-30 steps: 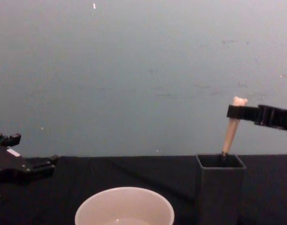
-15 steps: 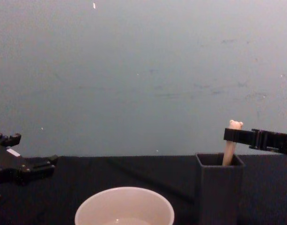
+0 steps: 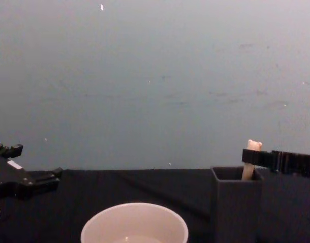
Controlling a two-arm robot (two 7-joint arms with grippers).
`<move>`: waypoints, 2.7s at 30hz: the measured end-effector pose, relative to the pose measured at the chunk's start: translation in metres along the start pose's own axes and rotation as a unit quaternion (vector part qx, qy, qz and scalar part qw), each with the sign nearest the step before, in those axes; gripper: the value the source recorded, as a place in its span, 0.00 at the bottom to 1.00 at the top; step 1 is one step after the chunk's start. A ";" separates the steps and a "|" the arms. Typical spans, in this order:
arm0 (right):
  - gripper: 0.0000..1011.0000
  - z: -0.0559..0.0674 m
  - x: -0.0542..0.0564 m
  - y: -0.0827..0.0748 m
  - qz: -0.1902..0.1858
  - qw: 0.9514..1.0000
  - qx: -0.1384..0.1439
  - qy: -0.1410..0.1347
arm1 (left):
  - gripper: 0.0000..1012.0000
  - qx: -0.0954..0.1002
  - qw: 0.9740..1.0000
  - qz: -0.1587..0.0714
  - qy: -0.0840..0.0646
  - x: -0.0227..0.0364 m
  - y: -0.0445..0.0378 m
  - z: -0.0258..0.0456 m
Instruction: Pick up the stirring spoon with one hand, stir inside the cup, then place it back in its original position.
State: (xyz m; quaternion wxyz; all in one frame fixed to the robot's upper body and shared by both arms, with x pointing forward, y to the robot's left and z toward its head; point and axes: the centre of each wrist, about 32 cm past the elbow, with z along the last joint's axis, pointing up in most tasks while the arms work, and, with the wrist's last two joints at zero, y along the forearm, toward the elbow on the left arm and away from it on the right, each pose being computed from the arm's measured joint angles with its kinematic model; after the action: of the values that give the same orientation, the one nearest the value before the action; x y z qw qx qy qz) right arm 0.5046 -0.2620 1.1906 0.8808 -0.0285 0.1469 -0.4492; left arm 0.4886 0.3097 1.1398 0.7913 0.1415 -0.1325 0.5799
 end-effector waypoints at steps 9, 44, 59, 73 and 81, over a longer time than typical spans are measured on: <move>0.22 0.000 0.000 0.000 0.000 1.000 0.000 0.000 | 0.99 0.000 1.000 0.000 0.000 0.0000 0.0000 0.0000; 0.99 0.001 0.000 0.000 0.001 1.000 0.002 0.001 | 0.99 0.000 1.000 0.000 0.000 0.0000 0.0000 0.0000; 0.99 0.029 0.003 0.000 -0.058 0.993 0.104 0.013 | 0.99 0.000 1.000 0.000 0.000 0.0000 0.0000 0.0000; 0.99 -0.026 0.011 0.007 -0.229 0.966 0.078 -0.096 | 0.99 0.000 1.000 0.000 0.000 0.0000 0.0000 0.0000; 0.99 -0.052 0.014 0.008 -0.246 0.962 0.035 -0.112 | 0.99 0.000 1.000 0.000 0.000 0.0000 0.0000 0.0000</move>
State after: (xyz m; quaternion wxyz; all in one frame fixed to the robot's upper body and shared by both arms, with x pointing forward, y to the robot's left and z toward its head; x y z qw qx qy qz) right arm 0.5035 -0.2643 1.1366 0.7543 -0.0831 0.0200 -0.6510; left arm 0.4886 0.3097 1.1398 0.7913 0.1415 -0.1325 0.5799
